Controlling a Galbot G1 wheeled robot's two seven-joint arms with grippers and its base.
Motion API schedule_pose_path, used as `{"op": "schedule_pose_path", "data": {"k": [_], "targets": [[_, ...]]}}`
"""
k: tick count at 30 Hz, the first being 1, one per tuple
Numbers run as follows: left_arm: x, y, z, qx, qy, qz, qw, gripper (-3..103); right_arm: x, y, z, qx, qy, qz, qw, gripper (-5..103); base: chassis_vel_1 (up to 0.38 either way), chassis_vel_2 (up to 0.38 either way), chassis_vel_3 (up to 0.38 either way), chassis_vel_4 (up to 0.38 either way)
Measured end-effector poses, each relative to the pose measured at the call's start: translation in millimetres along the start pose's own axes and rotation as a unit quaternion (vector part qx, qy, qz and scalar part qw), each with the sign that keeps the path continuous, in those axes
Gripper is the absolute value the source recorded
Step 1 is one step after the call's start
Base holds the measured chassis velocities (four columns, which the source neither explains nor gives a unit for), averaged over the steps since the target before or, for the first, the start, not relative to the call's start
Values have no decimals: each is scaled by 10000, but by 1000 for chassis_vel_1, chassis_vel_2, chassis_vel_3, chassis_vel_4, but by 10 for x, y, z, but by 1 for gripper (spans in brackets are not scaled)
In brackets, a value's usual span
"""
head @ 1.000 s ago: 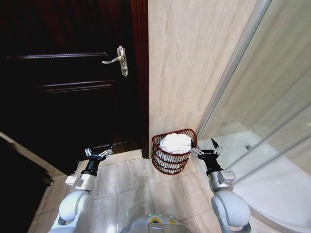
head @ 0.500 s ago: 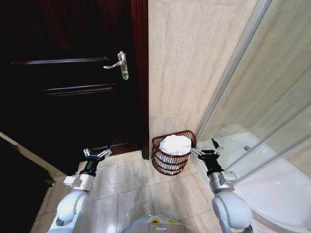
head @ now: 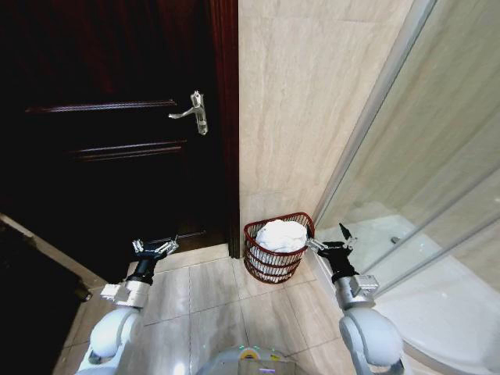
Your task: Discard the used towel into the hamper.
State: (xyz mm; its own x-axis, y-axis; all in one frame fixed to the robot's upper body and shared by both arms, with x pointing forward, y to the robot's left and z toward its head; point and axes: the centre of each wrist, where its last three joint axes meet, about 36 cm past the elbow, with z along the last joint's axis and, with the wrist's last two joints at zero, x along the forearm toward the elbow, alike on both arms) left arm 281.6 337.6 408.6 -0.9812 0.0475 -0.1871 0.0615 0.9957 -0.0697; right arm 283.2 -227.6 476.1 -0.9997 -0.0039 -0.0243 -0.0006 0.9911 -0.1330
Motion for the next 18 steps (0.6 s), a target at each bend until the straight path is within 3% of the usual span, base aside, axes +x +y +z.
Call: {"op": "schedule_pose_path", "data": {"k": [18], "targets": [[8, -25, 5, 8, -12, -8, 10000, 100, 29, -68, 48, 47, -10, 84, 10000, 100, 0, 0, 0, 0]]}}
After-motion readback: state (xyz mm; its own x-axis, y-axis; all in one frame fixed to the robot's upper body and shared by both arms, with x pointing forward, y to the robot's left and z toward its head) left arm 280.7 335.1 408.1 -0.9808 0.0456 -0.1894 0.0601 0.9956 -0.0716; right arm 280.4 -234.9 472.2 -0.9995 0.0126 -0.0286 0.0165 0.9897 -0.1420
